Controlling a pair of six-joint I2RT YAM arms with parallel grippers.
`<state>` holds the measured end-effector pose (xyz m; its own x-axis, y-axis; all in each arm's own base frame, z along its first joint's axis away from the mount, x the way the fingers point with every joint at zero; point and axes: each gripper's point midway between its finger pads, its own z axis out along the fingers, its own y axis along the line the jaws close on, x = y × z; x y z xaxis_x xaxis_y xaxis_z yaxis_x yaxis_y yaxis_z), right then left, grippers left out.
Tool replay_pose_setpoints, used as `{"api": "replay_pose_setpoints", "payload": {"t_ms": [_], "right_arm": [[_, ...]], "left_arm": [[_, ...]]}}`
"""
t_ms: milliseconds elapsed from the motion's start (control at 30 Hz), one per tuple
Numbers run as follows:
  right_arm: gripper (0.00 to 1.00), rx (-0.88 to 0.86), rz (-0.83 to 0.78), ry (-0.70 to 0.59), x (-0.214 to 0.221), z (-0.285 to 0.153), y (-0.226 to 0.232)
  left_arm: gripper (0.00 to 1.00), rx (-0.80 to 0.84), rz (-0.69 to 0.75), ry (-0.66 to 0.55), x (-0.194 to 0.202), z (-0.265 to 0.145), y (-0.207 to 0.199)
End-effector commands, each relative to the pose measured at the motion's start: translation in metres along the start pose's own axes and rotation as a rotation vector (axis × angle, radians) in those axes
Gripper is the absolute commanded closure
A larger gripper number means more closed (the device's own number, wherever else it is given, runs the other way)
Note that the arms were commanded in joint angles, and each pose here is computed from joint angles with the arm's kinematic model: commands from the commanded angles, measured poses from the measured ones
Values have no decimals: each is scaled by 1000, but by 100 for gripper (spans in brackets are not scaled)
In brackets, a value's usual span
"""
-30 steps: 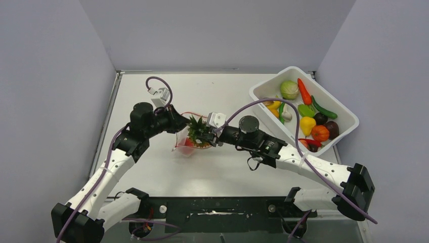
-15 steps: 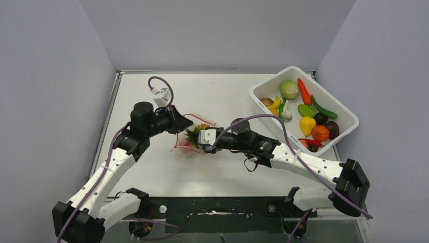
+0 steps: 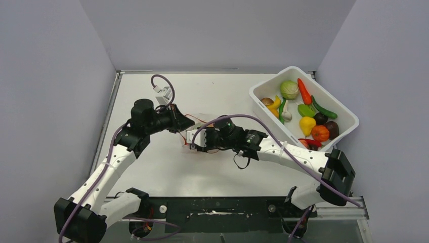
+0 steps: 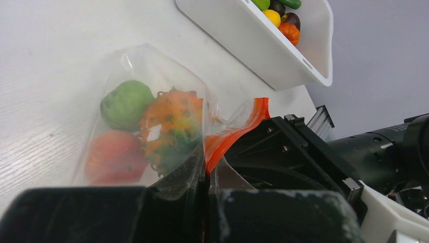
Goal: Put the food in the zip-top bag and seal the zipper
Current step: Place the fake fruit in the zipper food storage bag.
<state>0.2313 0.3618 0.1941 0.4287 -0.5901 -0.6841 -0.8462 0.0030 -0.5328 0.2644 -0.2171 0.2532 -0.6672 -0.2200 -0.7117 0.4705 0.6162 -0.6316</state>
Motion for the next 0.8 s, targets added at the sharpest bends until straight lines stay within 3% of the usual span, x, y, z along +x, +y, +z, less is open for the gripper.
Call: {"api": "replay_pose_setpoints", "payload": {"t_ms": [0, 233, 400, 467, 567, 767], "right_arm": [[79, 62, 37, 92, 4, 5, -17], [78, 143, 149, 53, -8, 7, -32], [77, 124, 171, 179, 25, 24, -20], [72, 131, 179, 198, 27, 25, -22], [55, 152, 188, 185, 19, 18, -29], [46, 184, 235, 58, -18, -10, -43]], "left_arm": [[100, 96, 50, -50, -26, -4, -26], [100, 45, 50, -43, -21, -3, -14], [100, 56, 47, -49, -25, -4, -19], [100, 57, 47, -49, -26, -4, -19], [100, 47, 49, -43, -24, -4, -16], [100, 13, 54, -36, -22, -2, -7]]}}
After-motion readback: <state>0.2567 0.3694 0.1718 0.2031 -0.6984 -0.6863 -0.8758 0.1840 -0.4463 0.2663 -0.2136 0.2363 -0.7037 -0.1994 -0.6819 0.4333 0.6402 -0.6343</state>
